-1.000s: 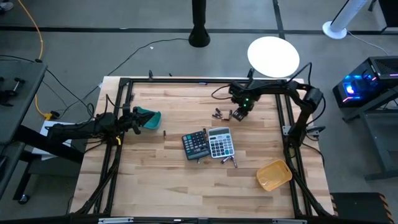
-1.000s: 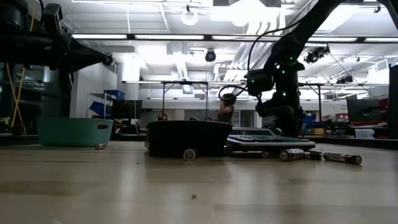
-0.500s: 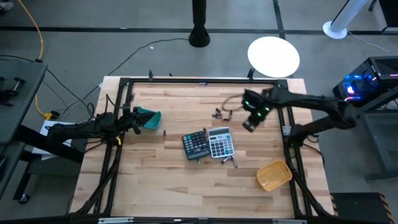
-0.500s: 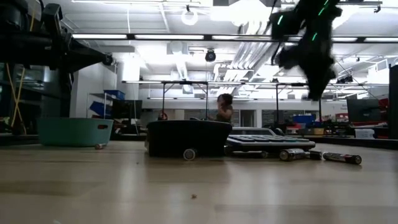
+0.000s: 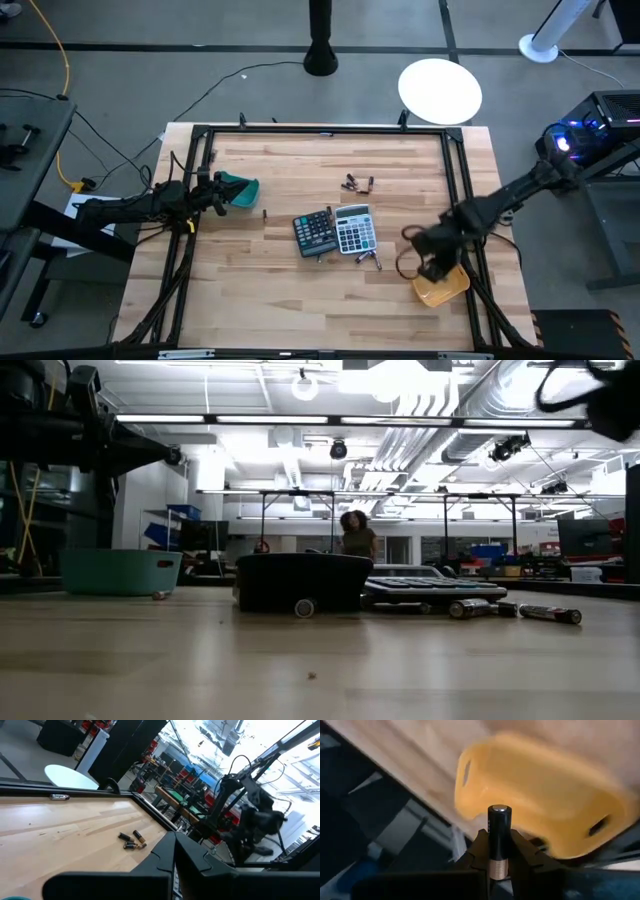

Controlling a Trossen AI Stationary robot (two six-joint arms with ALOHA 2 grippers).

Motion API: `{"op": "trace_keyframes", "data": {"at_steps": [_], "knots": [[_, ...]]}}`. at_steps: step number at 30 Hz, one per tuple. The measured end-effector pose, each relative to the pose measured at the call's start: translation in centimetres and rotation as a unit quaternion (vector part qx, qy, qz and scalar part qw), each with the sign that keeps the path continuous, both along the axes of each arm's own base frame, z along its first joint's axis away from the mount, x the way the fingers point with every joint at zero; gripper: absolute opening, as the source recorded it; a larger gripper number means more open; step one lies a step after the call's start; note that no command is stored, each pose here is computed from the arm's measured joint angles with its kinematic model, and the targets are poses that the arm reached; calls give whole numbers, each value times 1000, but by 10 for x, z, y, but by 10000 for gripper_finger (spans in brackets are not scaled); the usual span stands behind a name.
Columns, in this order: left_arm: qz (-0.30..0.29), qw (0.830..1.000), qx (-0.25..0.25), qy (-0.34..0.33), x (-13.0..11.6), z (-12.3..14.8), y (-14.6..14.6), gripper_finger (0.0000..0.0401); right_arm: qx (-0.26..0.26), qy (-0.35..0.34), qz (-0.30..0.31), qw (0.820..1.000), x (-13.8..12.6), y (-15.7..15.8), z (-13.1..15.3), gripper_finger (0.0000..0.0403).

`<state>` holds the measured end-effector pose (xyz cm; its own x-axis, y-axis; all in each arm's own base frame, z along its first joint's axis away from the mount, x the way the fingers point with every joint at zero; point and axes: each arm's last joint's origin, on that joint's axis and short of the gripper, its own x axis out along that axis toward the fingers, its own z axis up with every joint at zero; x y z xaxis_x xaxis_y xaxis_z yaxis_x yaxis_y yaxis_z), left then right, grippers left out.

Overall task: Sort batteries
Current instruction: Put the black battery into the yellow bin

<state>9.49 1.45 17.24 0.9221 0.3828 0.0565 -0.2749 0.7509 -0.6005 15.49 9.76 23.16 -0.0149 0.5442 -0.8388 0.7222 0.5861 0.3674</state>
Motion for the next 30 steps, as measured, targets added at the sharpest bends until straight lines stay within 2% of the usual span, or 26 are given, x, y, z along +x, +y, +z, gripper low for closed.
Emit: {"op": "trace_keyframes", "data": {"at_steps": [4,8,13,21,30], "knots": [[0,1000,0,0,0,0,0,1,7,40,-18,999,-12,13,-25,23],[0,1000,0,0,0,0,0,1,-36,88,-46,994,-25,7,-52,23],[0,1000,0,0,0,0,0,1,-62,106,-61,991,-33,-3,-73,23],[0,1000,0,0,0,0,0,1,-138,63,-126,980,-24,-24,-81,23],[0,1000,0,0,0,0,0,1,-236,27,-189,953,-12,-69,-82,23]]}}
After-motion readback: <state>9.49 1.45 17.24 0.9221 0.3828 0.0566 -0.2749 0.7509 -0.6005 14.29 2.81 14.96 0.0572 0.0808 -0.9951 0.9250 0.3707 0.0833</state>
